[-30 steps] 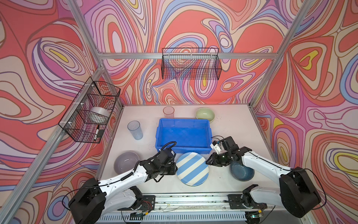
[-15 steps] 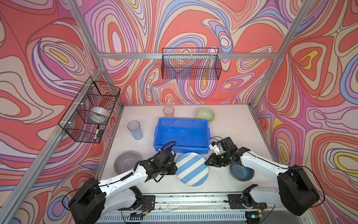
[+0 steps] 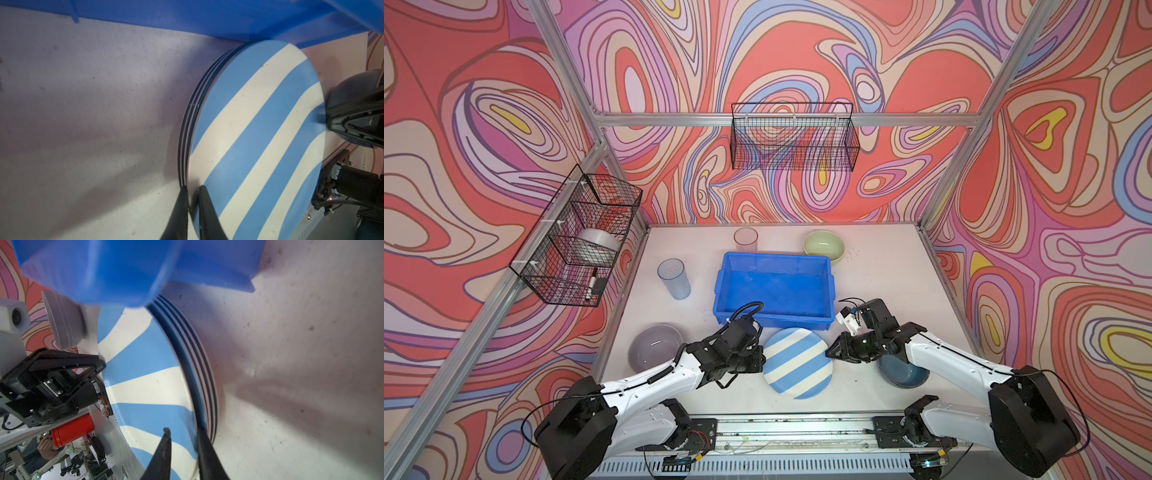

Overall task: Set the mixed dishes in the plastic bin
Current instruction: 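Grip the top striped plate's rim with the right gripper while left steadies stack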

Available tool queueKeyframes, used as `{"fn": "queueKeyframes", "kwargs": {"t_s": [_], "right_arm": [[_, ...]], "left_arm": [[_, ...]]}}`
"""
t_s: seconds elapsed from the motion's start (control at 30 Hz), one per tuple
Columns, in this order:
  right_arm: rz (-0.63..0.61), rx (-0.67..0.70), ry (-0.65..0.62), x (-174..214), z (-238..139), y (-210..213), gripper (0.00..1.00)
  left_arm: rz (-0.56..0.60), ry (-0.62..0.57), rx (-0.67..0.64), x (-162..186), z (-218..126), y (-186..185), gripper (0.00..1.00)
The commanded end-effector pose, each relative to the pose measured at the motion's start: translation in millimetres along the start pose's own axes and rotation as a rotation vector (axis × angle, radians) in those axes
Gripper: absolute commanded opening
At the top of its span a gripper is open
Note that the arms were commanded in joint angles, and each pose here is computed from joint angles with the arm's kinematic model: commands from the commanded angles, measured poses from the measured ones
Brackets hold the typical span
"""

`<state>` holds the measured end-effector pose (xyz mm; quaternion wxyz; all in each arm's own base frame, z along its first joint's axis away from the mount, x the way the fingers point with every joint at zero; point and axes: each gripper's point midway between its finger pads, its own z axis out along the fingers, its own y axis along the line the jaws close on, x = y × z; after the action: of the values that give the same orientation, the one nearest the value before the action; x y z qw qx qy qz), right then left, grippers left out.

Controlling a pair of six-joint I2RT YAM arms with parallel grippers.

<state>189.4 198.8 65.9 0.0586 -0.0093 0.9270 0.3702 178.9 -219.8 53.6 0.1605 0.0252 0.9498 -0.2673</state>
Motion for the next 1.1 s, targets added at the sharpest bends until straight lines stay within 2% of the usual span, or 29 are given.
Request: {"fn": "queueKeyframes", "kwargs": {"t_s": [0.0,0.37,0.83,1.07], "right_arm": [[-0.032,-0.113,-0.010,0,-4,23,0.24],[-0.063,-0.218,-0.064,-7,-13,46,0.24],[-0.077,-0.232,-0.099,-13,-17,53,0.23],[-0.072,-0.217,-0.104,-17,-18,53,0.16]], "left_arm": [[0.015,0.063,-0.015,16,8,5,0.11],[0.024,0.052,0.009,11,4,-4,0.11],[0.033,0.035,0.053,6,3,-16,0.11],[0.031,0.026,0.048,5,-3,-16,0.15]]}}
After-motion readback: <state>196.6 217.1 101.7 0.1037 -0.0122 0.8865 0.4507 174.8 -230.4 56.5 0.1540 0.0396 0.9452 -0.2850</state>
